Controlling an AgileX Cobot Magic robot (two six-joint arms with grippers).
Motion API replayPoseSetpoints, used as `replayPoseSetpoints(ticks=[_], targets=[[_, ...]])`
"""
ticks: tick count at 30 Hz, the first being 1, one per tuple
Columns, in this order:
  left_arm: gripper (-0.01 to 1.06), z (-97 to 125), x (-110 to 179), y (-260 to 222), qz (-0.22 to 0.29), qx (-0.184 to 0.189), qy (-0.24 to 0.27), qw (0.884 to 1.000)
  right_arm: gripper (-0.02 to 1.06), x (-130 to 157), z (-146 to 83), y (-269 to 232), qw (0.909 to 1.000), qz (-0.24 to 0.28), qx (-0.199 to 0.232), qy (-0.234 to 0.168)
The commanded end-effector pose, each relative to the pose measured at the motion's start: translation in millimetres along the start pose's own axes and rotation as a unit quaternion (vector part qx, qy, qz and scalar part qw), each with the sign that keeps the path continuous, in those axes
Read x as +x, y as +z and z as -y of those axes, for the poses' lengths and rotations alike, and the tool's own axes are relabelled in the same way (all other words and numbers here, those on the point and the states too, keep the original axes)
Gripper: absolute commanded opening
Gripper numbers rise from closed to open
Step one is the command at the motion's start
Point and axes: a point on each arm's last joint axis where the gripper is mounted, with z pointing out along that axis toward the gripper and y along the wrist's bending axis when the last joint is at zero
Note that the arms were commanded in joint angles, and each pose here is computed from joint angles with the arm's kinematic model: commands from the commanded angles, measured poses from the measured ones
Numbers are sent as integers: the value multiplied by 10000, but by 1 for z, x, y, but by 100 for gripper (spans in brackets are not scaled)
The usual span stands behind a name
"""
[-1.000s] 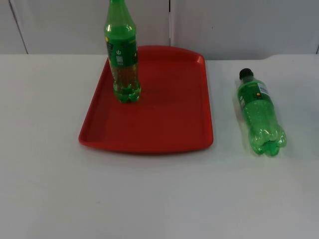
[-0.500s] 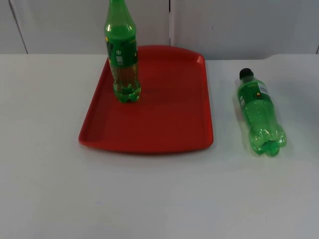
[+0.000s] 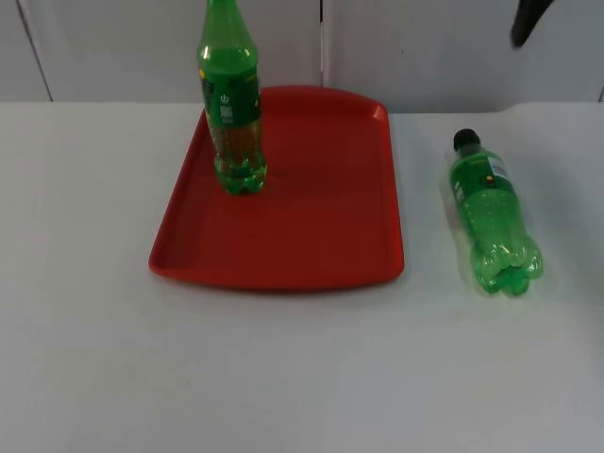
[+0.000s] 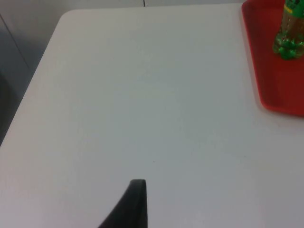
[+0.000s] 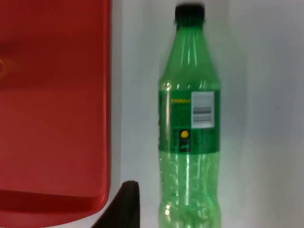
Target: Place the bottle upright on the tray.
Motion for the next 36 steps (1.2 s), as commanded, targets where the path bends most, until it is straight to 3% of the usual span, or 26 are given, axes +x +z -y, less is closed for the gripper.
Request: replayPoseSetpoints(ticks=[1,5,9,19,36], targets=[[105,0,0,0,51,-25,7,10000,104,2,-4,16,9996,-207,26,165],[105,0,0,0,51,-25,7,10000,104,6,-15,47,9981,-493,185,317],[105,0,0,0,51,-25,7,10000,104,12,-18,75,9950,-632,670,393],[105,0,0,0,51,-25,7,10000,104,14,-13,126,9910,-962,747,548],[105,0,0,0,51,-25,7,10000,104,-11,-17,177,9945,-781,677,195]])
